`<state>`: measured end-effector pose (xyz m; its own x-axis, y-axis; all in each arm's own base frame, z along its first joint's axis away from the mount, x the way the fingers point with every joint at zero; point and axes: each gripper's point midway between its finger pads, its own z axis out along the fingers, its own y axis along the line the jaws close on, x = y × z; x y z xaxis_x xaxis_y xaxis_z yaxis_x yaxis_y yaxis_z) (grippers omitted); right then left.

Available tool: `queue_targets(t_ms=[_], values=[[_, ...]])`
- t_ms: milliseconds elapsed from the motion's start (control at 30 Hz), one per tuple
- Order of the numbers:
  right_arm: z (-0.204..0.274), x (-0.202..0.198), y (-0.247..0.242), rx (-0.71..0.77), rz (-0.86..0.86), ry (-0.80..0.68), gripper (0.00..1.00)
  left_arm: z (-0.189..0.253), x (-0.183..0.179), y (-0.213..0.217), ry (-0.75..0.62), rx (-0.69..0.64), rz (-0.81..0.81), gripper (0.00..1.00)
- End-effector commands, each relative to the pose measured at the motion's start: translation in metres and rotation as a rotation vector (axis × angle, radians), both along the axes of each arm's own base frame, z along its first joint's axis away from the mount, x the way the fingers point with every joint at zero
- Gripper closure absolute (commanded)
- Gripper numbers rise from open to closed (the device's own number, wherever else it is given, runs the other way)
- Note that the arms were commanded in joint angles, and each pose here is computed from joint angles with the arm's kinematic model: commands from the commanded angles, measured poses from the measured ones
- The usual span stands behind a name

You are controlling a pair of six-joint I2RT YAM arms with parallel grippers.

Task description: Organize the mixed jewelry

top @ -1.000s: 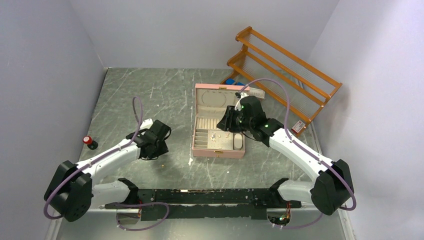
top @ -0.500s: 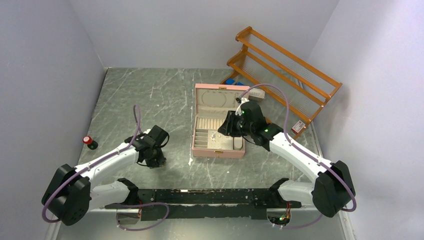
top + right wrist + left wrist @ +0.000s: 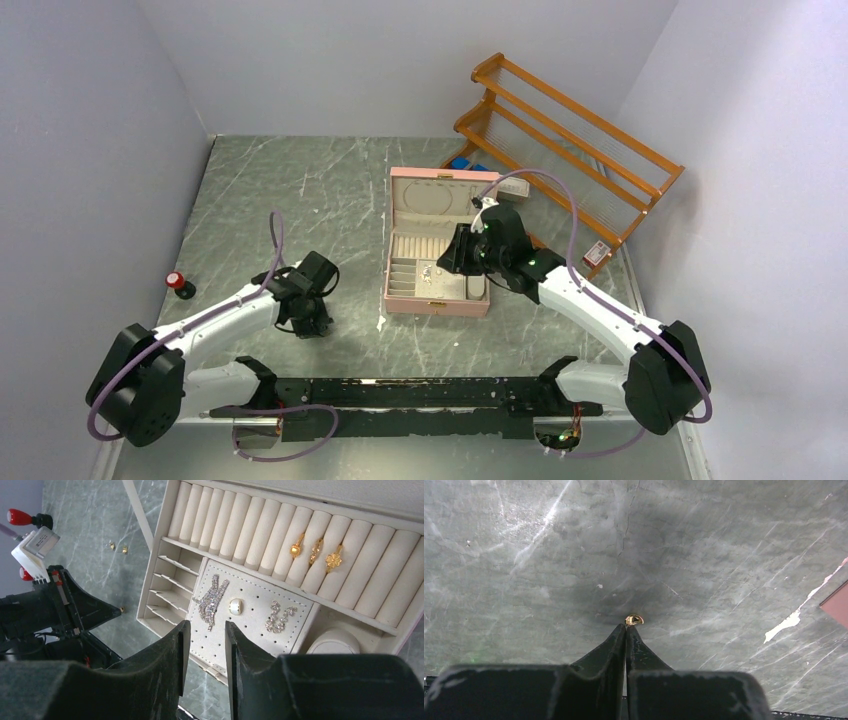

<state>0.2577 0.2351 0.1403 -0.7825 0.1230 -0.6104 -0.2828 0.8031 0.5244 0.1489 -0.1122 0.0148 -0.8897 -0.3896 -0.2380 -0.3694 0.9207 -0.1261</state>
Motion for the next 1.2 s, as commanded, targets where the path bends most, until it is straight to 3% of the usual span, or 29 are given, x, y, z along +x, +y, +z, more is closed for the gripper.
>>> queue_targets(t_ms=[0,200,567,900,1167], values=[[0.003,0.004,-0.002,-0.004,-0.008,-0.036,0.65,0.0,-0.002,-0.004,0.016,-0.026,-0.002,0.93],[0.004,0.004,-0.003,-0.005,-0.012,-0.039,0.66,0.006,0.005,-0.01,-0.01,-0.051,-0.02,0.95],[0.015,0.0,-0.001,0.043,-0.011,-0.047,0.66,0.058,0.034,-0.056,-0.172,-0.279,-0.164,0.95],[0.027,-0.015,0.009,0.141,0.051,-0.049,0.66,0.128,0.036,-0.121,-0.284,-0.754,-0.424,0.95],[0.057,-0.029,0.028,0.303,0.145,-0.069,0.59,0.203,0.026,-0.154,-0.391,-1.096,-0.614,0.95]])
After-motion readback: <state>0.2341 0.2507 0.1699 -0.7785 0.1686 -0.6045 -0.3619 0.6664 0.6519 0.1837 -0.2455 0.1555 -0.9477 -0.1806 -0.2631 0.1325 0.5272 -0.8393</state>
